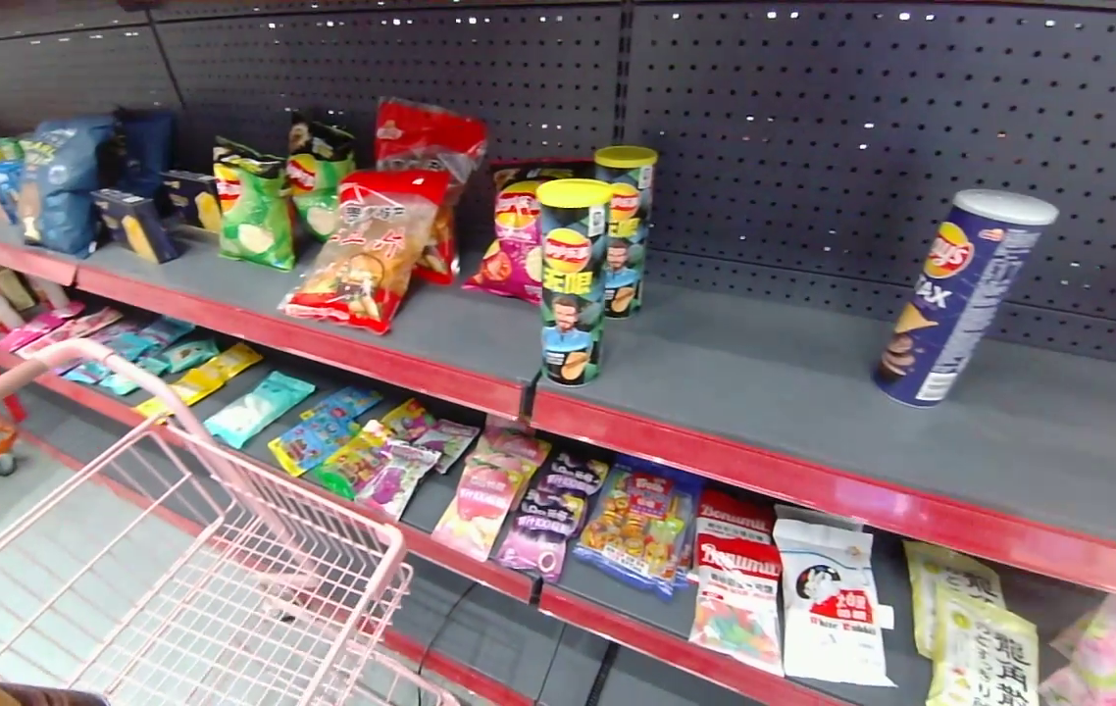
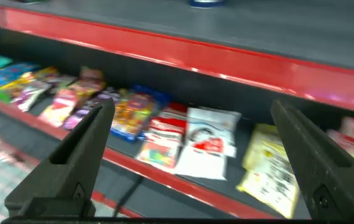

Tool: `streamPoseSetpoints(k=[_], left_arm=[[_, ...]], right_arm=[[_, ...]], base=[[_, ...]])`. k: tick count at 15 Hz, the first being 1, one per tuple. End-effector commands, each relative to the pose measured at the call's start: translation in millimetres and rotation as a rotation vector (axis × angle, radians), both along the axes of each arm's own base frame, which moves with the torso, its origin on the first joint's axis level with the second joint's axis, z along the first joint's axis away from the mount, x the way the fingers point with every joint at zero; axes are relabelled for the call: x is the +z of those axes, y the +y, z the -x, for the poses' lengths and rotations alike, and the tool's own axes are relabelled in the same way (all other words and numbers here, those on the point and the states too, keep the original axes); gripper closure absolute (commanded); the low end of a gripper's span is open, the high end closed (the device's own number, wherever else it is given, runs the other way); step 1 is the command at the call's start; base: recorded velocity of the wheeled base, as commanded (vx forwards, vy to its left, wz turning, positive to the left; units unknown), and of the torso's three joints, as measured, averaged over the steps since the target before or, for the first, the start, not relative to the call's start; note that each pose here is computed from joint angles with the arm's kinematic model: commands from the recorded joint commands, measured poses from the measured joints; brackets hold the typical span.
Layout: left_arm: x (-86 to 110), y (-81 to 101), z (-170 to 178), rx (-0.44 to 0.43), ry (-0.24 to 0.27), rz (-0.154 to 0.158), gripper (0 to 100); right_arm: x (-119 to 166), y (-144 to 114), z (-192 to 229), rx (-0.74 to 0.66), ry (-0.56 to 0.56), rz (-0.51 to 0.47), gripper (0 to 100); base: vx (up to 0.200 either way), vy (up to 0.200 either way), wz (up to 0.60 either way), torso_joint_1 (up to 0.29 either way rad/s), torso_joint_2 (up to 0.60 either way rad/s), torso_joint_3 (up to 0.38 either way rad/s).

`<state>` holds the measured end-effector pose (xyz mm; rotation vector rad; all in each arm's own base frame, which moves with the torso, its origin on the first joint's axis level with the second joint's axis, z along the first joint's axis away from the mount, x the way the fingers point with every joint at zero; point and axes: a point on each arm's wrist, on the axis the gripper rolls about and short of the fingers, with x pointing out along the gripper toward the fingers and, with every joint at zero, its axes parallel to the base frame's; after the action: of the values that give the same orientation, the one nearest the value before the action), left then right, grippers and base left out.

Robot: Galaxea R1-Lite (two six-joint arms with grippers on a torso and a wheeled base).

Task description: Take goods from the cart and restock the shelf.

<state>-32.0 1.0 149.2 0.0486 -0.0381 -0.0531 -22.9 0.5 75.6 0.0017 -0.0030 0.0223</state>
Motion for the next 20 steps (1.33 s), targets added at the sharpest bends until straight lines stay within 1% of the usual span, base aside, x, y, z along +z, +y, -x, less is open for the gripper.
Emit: streamPoseSetpoints(k=[1, 3, 4, 5, 6, 7, 8, 9, 10, 11, 13, 16, 18, 20], left_arm=[[-2.8, 0.1, 2, 0.002, -0.009, 0.001, 100], [-3.2, 0.1, 2, -0.003, 0.000, 0.000, 100], [-3.9, 0.3, 2, -0.012, 0.004, -0.002, 100], [-4.7, 0.3, 2, -0.013, 0.012, -0.024, 100], [-5.3, 0.3, 1, -0.014, 0.015, -0.035, 100], [-5.3, 0.3, 1, -0.014, 0.015, -0.035, 100], [-5.8, 0.2, 0, -0.012, 0.030, -0.069, 100], [-6.5, 0.2, 0, -0.010, 0.036, -0.094, 100], [-8.4, 0.3, 1, -0.012, 0.047, -0.131, 100], [-9.8, 0.3, 1, -0.014, 0.054, -0.147, 100], [-10.9, 0.3, 2, -0.011, 0.059, -0.149, 100], [-10.9, 0.3, 2, -0.015, 0.063, -0.150, 100], [-11.0, 0.3, 2, -0.022, 0.055, -0.152, 100], [-13.8, 0.5, 5, -0.045, 0.039, -0.153, 100]], right_arm=[[0, 0, 0, 0.001, 0.001, 0.000, 0], [0, 0, 0, 0.001, 0.001, 0.000, 0], [0, 0, 0, 0.001, 0.001, 0.000, 0], [0, 0, 0, -0.001, 0.001, -0.001, 0], [0, 0, 0, -0.001, 0.001, -0.001, 0], [0, 0, 0, -0.001, 0.001, -0.001, 0], [0, 0, 0, -0.001, 0.001, 0.000, 0], [0, 0, 0, -0.001, 0.001, 0.000, 0], [0, 0, 0, 0.001, 0.001, 0.000, 0], [0, 0, 0, 0.001, 0.001, 0.000, 0], [0, 0, 0, 0.001, 0.001, 0.000, 0], [0, 0, 0, 0.001, 0.001, 0.000, 0], [0, 0, 0, 0.001, 0.001, -0.001, 0], [0, 0, 0, 0.001, 0.001, 0.000, 0]], base=[[0.000, 0.000, -0.60, 0.007, 0.00, 0.002], [0.000, 0.000, -0.60, 0.007, 0.00, 0.005], [0.000, 0.000, 0.00, 0.000, 0.00, 0.000], [0.000, 0.000, 0.00, 0.000, 0.00, 0.000], [0.000, 0.000, 0.00, 0.000, 0.00, 0.000], [0.000, 0.000, 0.00, 0.000, 0.00, 0.000], [0.000, 0.000, 0.00, 0.000, 0.00, 0.000], [0.000, 0.000, 0.00, 0.000, 0.00, 0.000], [0.000, 0.000, 0.00, 0.000, 0.00, 0.000], [0.000, 0.000, 0.00, 0.000, 0.00, 0.000], [0.000, 0.000, 0.00, 0.000, 0.00, 0.000], [0.200, 0.000, 0.00, -0.002, 0.00, 0.005], [0.200, 0.000, 0.00, -0.002, -0.01, 0.002], [0.000, 0.000, 0.00, 0.000, 0.00, 0.000]])
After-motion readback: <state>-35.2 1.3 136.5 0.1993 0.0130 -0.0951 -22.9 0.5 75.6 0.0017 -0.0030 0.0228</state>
